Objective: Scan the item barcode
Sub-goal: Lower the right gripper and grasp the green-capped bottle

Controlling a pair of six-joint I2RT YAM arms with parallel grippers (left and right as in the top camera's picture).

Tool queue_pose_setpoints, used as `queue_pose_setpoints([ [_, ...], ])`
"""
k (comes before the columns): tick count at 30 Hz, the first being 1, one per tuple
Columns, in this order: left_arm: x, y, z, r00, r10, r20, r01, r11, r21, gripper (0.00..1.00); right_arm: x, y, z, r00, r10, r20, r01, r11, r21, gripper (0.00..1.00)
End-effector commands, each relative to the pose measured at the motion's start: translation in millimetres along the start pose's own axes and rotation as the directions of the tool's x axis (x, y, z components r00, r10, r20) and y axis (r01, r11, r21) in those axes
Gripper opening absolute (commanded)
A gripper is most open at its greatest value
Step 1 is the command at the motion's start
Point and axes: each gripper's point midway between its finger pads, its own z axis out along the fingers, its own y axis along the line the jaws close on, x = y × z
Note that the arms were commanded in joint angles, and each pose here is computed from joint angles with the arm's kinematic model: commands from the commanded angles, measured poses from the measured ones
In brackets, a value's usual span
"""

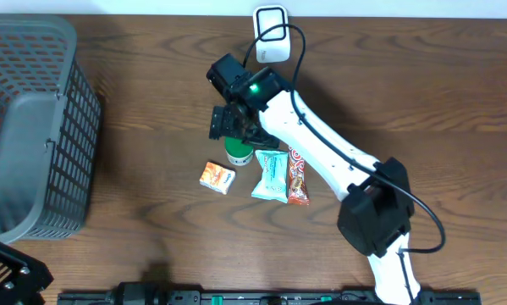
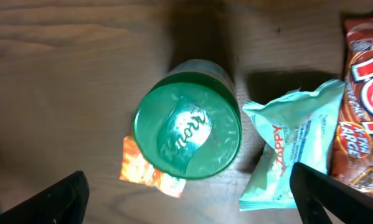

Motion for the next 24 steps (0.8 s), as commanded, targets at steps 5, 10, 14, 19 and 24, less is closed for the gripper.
queue_pose_setpoints([
  [5,-3.6,-6.3,-2.6,1.0,-0.017,0.011,0.016,0.999,0.04,0.98,-1.6,1.7,21.7,0.995,0.097,-0.015,-0.096,0.995,0.022,0.98],
  [10,-4.1,-6.2,-2.8,1.0,-0.017,0.013,0.017,0.999,0.04,0.98,2.5,-1.9,43.6,0.995,0.095,-0.043,-0.093,0.994,0.058,0.99],
  [14,-4.2,-6.2,-2.9,1.0,-0.018,0.014,0.017,0.999,0.04,0.98,11.1,-5.7,66.5,0.992,0.088,-0.093,-0.08,0.993,0.089,0.99],
  [19,-4.5,-6.1,-3.3,1.0,-0.018,0.014,0.017,0.999,0.04,0.98,14.9,-7.4,81.1,0.99,0.06,-0.124,-0.048,0.994,0.097,0.98],
  [24,-5.8,-5.6,-4.9,1.0,-0.019,0.019,0.019,0.999,0.041,0.98,10.4,-2.1,82.2,0.994,0.024,-0.109,-0.017,0.997,0.071,0.93],
])
